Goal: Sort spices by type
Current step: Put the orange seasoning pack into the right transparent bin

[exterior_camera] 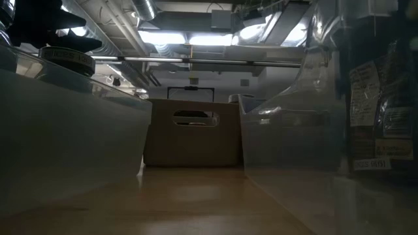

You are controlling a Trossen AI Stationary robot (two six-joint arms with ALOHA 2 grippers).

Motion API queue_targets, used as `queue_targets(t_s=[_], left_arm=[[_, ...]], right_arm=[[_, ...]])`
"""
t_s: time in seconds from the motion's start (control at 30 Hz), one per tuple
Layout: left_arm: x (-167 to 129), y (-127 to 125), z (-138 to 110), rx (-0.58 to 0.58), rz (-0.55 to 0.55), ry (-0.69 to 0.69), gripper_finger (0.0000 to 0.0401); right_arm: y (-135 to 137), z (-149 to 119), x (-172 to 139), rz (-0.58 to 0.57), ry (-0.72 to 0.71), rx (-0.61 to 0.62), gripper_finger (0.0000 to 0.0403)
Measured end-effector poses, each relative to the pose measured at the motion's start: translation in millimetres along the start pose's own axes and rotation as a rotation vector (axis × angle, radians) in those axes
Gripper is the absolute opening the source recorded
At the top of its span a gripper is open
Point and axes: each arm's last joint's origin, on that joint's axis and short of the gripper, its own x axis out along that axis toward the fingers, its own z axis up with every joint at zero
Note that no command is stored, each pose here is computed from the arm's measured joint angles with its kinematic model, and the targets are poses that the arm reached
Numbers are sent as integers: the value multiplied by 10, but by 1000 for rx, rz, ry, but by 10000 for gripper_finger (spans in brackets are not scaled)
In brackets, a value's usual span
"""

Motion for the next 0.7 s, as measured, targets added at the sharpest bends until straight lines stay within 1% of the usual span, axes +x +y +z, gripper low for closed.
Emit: queue_targets(t_s=[0.07,0.2,0.33,0.7], left_arm=[[0,0,0,0,0,0,274],[0,0,0,0,0,0,274],[0,0,0,0,0,0,274],[0,0,0,-5,0,0,274]], right_arm=[[-14,7,-165,41,-44,-3,8],[-20,16,-447,198,-172,-4,4],[-28,42,-655,308,-290,13,7],[-67,72,-950,430,-417,-34,3]])
